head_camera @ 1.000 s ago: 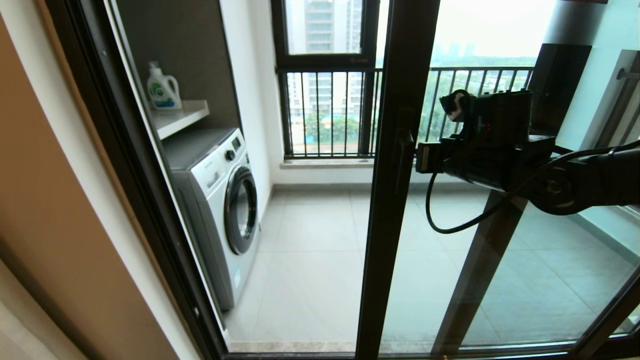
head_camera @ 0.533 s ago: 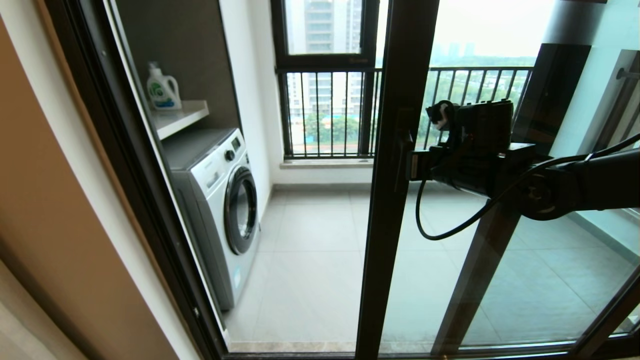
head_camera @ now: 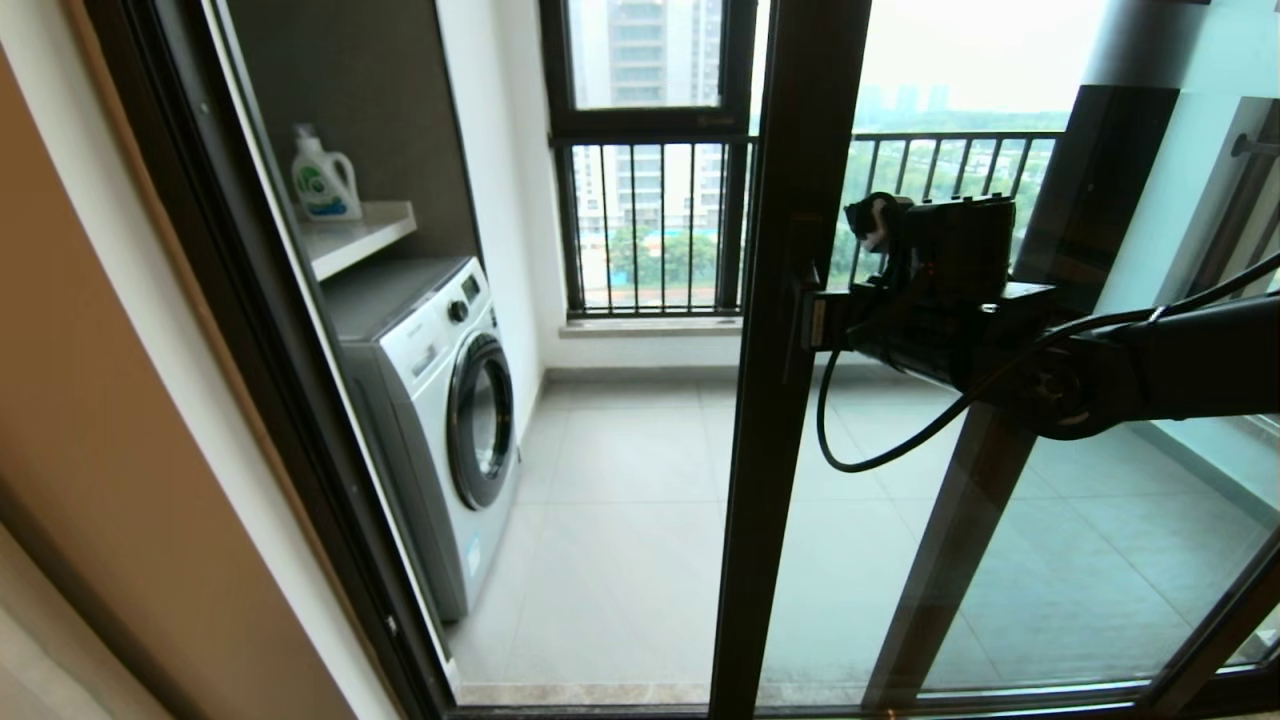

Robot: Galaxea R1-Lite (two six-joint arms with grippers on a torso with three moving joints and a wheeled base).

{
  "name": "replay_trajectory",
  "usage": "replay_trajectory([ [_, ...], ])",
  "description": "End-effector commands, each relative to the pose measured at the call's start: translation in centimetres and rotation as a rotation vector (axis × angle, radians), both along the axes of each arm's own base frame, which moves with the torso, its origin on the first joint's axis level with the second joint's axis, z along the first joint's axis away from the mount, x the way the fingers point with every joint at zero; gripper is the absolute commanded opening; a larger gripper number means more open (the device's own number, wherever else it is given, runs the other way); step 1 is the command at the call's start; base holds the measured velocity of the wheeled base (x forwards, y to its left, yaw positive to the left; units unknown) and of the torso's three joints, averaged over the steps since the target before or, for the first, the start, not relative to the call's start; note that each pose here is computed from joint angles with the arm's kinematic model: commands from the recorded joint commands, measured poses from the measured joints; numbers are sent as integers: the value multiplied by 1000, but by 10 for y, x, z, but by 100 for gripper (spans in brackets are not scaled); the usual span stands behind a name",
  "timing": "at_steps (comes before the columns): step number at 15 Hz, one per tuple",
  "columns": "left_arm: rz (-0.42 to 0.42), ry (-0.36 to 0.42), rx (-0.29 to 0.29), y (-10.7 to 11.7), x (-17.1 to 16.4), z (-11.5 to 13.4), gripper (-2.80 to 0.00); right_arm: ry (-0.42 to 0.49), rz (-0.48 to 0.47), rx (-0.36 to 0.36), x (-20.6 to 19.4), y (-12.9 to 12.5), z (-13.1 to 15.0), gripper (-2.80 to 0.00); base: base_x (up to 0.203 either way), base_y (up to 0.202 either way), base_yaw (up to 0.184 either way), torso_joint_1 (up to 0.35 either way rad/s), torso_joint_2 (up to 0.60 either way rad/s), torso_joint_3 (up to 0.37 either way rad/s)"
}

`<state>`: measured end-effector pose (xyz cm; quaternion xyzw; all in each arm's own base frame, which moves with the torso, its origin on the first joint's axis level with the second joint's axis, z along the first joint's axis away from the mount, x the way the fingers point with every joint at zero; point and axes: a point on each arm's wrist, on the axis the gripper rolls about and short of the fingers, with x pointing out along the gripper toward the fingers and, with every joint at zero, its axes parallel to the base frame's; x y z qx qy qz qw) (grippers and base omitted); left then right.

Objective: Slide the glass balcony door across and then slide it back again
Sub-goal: Close the slid door

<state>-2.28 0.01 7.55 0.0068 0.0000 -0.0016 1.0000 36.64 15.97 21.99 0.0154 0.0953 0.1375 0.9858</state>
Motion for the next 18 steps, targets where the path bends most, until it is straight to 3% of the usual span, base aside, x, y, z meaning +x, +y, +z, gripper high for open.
replay_trajectory([
  [1, 0, 2, 0, 0, 0, 0, -280, 3, 16, 0, 0, 4, -2, -280, 0, 0, 0, 0, 0, 0],
  [18, 0, 2, 0, 0, 0, 0, -280, -26, 159, 11, -20, 66, 3, -280, 0, 0, 0, 0, 0, 0],
])
